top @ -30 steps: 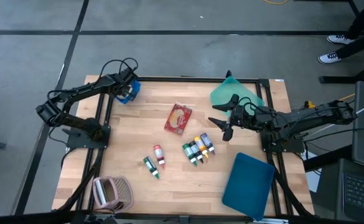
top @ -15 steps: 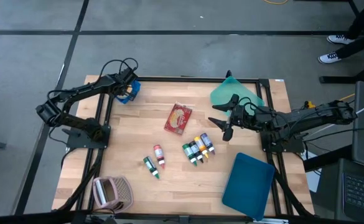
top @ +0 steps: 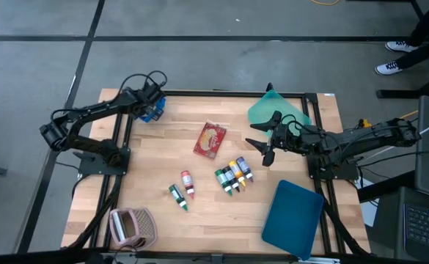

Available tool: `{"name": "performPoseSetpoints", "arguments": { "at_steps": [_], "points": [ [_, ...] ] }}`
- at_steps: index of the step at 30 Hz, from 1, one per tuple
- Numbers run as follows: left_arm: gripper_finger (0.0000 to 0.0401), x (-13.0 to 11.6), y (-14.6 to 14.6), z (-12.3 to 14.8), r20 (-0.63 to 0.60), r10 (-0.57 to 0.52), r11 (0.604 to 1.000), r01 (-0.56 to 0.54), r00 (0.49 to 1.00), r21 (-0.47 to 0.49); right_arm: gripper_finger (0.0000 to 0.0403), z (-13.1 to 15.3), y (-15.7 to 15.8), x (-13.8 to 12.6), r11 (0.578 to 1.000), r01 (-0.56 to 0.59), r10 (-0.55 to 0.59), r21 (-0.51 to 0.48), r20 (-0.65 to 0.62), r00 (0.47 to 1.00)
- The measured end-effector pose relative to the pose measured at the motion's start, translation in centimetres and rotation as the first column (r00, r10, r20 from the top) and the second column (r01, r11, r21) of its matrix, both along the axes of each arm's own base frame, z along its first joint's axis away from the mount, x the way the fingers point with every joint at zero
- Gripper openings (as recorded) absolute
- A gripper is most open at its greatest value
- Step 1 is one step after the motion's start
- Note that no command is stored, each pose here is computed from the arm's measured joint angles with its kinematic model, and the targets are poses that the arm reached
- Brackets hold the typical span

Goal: Pick & Place Food Item
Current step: Put the yellow donut into the top blue bin

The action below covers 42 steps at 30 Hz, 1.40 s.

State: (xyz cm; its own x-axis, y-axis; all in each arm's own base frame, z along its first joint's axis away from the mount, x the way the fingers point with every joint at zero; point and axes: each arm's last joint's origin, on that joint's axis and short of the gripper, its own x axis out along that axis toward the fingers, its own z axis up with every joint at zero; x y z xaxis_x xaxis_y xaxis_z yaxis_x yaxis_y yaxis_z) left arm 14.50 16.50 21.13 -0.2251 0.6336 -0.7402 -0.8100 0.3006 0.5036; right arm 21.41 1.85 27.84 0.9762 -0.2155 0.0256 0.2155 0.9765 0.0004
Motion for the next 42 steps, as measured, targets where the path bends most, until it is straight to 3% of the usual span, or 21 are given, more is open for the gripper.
{"name": "performPoseSetpoints", "arguments": {
  "at_steps": [4,8,17,22,30,42],
  "points": [
    [0.0164,-0.2,0.1,0.1,-0.034,0.019,1.000,-0.019,0.999,0.024,0.0254,0.0,0.0,0.0,1.000,0.000,0.000,0.000,0.000,1.000],
    [0.0192,-0.9,0.9,-0.3,-0.049,0.034,0.999,-0.035,0.998,-0.012,0.0254,0.0,0.0,0.0,1.000,0.000,0.000,0.000,0.000,1.000],
    [0.0199,-1.0,2.6,-2.7,-0.080,0.028,0.990,-0.039,0.996,-0.138,0.0254,0.0,0.0,0.0,1.000,0.000,0.000,0.000,0.001,1.000],
    [0.0162,-0.6,3.0,-3.9,-0.132,0.036,0.986,-0.057,0.991,-0.154,0.0254,0.0,0.0,0.0,1.000,0.000,0.000,0.000,-0.003,1.000],
    [0.0016,-0.8,2.9,-3.6,-0.123,0.046,0.988,-0.063,0.991,-0.142,0.0254,0.0,0.0,0.0,1.000,0.002,-0.002,0.000,-0.003,1.000],
    [0.0006,-1.0,1.9,-2.0,-0.075,0.020,0.993,-0.029,0.997,-0.117,0.0254,0.0,0.0,0.0,1.000,0.009,-0.009,0.000,-0.002,1.000]
  ]
}}
